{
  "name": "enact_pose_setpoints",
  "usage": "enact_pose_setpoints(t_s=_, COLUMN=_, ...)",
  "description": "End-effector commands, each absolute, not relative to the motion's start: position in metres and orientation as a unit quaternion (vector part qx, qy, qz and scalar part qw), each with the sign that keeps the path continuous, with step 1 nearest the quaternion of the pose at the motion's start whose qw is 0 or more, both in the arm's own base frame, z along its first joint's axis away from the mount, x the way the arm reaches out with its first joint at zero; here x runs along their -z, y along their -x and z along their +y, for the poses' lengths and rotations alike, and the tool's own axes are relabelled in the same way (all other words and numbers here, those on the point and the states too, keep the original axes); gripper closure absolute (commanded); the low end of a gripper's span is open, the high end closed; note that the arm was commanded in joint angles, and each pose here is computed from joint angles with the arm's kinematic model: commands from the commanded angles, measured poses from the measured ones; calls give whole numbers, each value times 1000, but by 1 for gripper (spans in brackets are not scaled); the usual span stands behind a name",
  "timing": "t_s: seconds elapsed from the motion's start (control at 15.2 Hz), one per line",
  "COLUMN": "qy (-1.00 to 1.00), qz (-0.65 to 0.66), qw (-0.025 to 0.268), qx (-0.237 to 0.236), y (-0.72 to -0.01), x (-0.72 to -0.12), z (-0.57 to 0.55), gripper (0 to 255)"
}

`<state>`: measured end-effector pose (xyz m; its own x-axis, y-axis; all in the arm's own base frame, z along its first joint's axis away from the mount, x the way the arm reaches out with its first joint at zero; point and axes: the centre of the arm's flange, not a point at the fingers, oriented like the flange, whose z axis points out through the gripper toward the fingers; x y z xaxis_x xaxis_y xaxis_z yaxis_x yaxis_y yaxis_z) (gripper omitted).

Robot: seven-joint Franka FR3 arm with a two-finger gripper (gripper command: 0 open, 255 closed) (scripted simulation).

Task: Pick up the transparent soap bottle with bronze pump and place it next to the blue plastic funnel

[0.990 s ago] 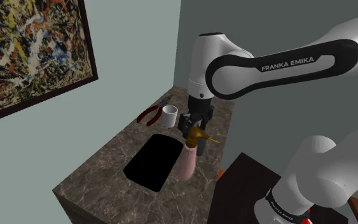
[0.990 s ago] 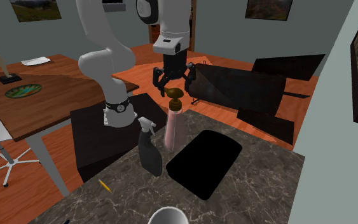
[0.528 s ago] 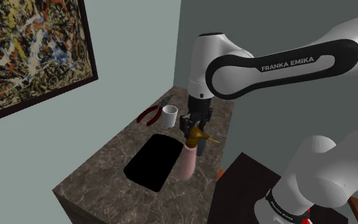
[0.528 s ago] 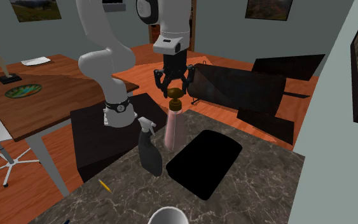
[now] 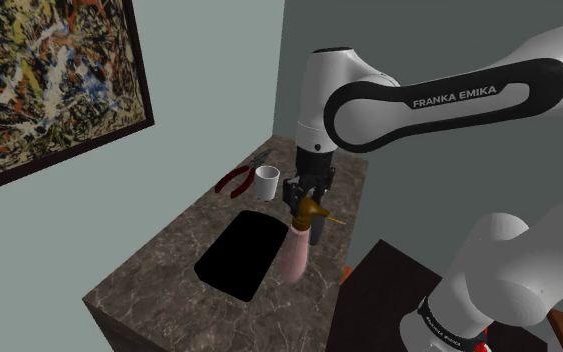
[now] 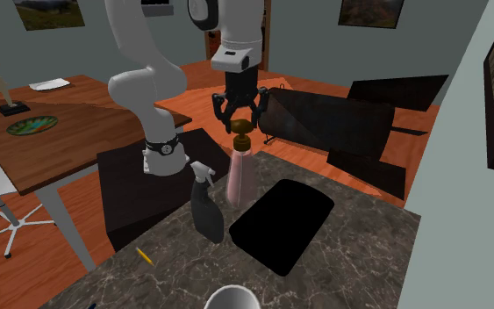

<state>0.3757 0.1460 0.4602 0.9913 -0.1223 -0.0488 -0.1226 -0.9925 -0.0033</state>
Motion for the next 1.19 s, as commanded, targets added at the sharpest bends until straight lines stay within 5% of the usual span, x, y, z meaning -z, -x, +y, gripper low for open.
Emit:
enact_pose_setpoints(t_s=0.0, qy=998, qz=61, qw=3, qx=-24, y=-375, x=-470, z=146, gripper=255)
enact_pose_setpoints(t_s=1.12, qy=998, qz=61, qw=3, qx=-24, y=-375, x=-560, z=146, gripper=255)
